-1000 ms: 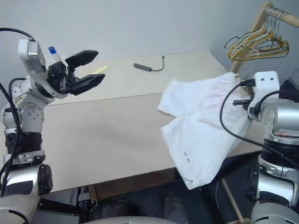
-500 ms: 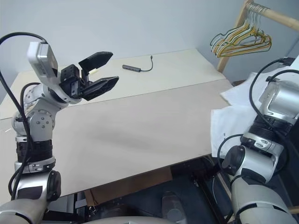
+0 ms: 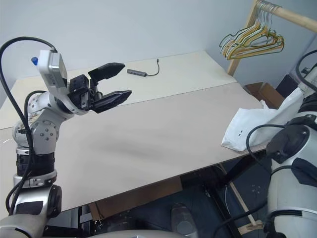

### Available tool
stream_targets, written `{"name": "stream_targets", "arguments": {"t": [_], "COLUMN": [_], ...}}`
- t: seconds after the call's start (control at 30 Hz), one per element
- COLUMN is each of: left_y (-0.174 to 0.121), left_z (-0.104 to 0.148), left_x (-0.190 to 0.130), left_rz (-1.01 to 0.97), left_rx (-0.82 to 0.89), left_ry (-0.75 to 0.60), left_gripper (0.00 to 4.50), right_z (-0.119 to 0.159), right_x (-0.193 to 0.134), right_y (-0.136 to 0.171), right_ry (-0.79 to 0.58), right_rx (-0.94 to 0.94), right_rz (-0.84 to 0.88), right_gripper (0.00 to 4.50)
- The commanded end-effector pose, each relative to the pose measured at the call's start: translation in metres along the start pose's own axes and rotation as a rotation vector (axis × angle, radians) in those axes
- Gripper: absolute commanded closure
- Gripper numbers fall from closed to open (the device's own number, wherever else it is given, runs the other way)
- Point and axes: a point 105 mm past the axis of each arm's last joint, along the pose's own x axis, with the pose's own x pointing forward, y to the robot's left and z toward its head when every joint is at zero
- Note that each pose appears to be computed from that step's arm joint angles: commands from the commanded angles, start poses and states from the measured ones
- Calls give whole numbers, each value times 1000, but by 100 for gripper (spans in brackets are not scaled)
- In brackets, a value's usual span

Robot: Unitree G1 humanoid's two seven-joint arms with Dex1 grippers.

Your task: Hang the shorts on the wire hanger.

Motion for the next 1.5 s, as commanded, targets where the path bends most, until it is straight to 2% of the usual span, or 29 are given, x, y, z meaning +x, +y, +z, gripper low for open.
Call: {"name": "stream_targets", "arguments": {"t": [0.03,0.23,0.47,0.9,1.0,1.1,1.2,1.33,1.4,1.5], "left_y": [-3,-5,-6,-8,-8,-10,-10,-6,-3,3], "left_z": [3,3,4,6,6,6,6,5,5,2], "left_x": [2,1,1,0,0,-1,-2,-4,-6,-14], "left_rz": [-6,-5,-14,-26,-27,-37,-34,-8,11,62], "left_rx": [30,28,23,9,5,-7,-10,-3,-3,-1], "left_ry": [1,-1,-7,-41,-45,-48,-52,-48,-46,-29], "left_gripper": [0,0,0,0,0,0,0,0,0,0], "right_z": [18,5,-3,3,5,17,44,72,81,87], "right_x": [-1,4,9,6,4,-1,-18,-49,-66,-88], "right_y": [-9,-15,-17,-13,-15,-16,-14,2,14,43], "right_ry": [-30,48,58,-29,-61,-159,-374,-653,-794,-977], "right_rx": [81,138,126,-38,-81,-181,-358,-472,-511,-548], "right_rz": [-23,-31,-26,-81,-124,-200,-353,-486,-515,-445], "right_gripper": [441,441,441,10,4,4,4,4,4,4]}}
